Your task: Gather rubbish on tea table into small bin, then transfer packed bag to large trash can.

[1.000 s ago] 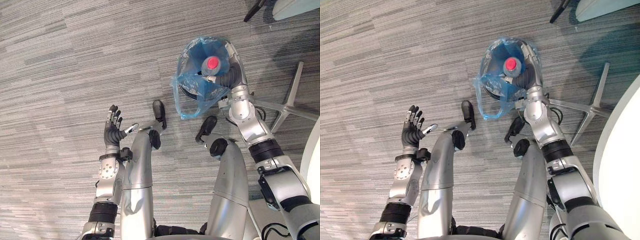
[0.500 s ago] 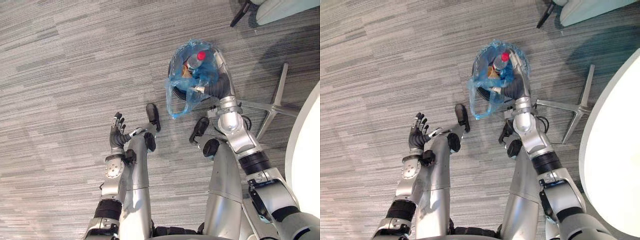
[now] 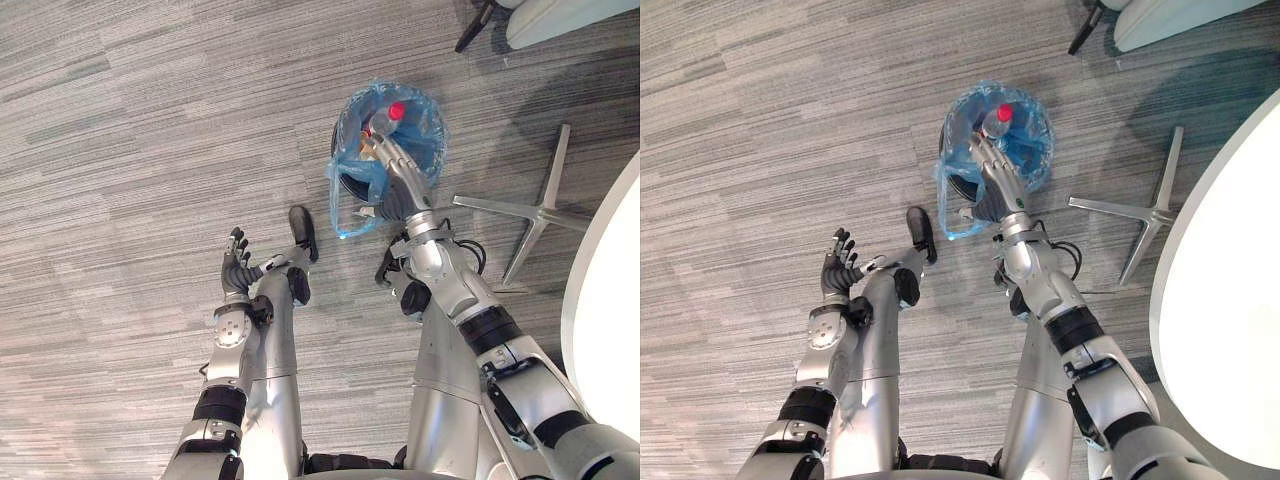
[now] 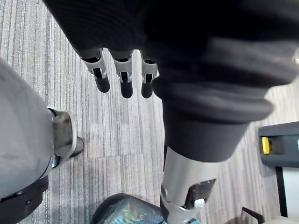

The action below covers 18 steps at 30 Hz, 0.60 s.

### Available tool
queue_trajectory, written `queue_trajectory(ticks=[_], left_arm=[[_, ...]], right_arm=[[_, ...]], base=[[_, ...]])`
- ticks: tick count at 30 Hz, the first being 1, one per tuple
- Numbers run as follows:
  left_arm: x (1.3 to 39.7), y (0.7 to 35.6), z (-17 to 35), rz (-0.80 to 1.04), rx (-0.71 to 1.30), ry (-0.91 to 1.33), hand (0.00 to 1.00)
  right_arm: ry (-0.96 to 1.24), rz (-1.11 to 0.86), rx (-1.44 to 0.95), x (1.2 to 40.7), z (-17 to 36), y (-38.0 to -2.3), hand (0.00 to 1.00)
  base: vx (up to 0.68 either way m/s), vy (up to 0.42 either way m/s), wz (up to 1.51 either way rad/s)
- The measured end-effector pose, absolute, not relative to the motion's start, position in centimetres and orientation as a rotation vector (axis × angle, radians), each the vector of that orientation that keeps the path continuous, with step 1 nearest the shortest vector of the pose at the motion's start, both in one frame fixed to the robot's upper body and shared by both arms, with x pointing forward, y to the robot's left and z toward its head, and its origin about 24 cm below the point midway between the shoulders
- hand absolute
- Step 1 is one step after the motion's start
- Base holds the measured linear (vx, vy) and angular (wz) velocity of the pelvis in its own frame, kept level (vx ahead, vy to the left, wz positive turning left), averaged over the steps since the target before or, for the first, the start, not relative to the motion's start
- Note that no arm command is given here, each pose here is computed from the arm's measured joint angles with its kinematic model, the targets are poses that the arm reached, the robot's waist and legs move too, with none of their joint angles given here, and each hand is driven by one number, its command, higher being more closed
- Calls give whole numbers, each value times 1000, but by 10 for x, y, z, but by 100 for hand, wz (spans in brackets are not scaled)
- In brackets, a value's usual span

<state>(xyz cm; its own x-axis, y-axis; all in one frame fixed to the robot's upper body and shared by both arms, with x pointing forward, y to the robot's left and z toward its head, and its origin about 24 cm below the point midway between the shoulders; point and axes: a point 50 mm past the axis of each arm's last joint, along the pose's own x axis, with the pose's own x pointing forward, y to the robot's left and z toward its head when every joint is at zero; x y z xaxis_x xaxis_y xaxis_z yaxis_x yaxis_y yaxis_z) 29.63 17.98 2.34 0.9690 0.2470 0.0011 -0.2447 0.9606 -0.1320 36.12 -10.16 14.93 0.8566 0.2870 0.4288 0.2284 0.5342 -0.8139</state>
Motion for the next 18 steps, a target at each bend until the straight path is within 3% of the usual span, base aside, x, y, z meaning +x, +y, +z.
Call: queue_trajectory(ticks=[18], left_arm=[[314,180,39,258,-159,-74,0]], right_arm=[[-269,15,-1332,397,124,-131,0]], base=[[-19,-4,3]])
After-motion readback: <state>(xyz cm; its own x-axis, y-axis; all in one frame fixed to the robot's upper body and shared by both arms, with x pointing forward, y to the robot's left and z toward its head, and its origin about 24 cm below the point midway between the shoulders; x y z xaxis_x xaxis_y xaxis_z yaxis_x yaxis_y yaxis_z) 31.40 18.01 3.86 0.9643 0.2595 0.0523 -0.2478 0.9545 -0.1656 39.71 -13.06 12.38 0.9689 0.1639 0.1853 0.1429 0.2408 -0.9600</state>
